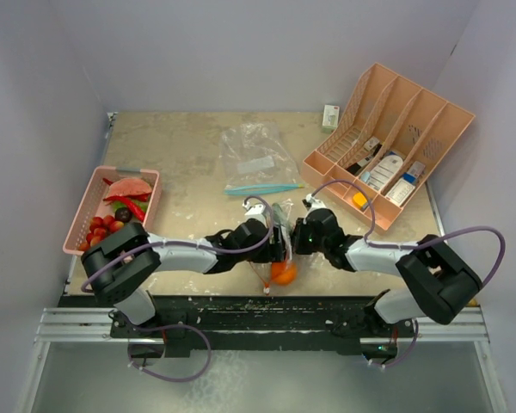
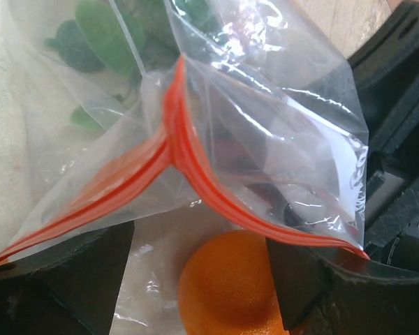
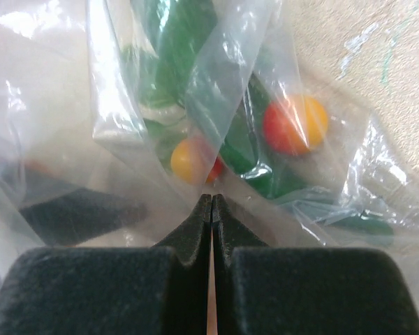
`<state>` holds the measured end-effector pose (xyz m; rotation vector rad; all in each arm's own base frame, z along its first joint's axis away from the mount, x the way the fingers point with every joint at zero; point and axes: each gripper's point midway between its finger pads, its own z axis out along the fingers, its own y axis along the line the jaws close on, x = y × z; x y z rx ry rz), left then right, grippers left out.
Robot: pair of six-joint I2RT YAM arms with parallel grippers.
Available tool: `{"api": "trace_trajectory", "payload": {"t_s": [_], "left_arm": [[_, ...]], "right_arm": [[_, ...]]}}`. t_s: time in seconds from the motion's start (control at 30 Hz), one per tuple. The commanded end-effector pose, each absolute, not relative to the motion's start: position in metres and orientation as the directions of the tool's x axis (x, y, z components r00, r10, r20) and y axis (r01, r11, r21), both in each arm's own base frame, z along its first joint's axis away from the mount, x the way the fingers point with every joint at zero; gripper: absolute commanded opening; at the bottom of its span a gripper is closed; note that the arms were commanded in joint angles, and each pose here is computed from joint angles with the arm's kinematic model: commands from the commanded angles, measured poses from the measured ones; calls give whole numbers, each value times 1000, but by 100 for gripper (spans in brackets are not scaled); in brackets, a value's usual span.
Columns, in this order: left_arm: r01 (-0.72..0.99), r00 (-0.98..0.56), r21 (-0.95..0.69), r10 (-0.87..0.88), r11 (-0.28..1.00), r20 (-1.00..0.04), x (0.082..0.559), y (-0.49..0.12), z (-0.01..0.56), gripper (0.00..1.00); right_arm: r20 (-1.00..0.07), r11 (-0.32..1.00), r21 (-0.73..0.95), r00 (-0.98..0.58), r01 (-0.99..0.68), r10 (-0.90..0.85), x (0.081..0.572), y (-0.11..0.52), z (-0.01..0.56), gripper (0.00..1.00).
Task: Open the zip-top bag and remove the fake food
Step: Pick up the fake fruit from the zipper food storage bag.
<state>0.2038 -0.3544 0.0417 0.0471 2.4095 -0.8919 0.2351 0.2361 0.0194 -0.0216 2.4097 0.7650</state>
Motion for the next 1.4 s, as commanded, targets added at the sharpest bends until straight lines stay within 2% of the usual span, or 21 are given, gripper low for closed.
{"api": "trace_trajectory", "payload": {"t_s": [0.0, 0.37, 0.6, 0.7, 0.93, 1.13, 1.37], "left_arm": [[317, -835, -616, -96, 721, -542, 187, -387, 52, 80], [382, -821, -650, -82, 657, -565, 165, -392, 89, 82], [398, -823, -681, -88, 615, -562, 150, -377, 109, 100], [403, -825, -688, -87, 604, -559, 144, -373, 110, 99], [367, -839, -616, -37, 697, -542, 136, -375, 72, 96], [372, -830, -575, -17, 728, -558, 137, -382, 62, 92], [406, -808, -613, -47, 678, -588, 142, -396, 89, 99]], "right_arm": [[-577, 801, 560, -794, -212, 193, 248, 253, 39, 0], [-569, 818, 533, -807, -215, 158, 243, 249, 41, 0], [-585, 840, 506, -793, -194, 170, 245, 239, 41, 0], [-590, 844, 500, -790, -193, 169, 245, 238, 42, 0], [-603, 847, 493, -779, -196, 171, 247, 236, 49, 0], [-609, 855, 479, -777, -198, 161, 246, 232, 50, 0], [-614, 860, 470, -774, -198, 157, 246, 229, 50, 0]]}}
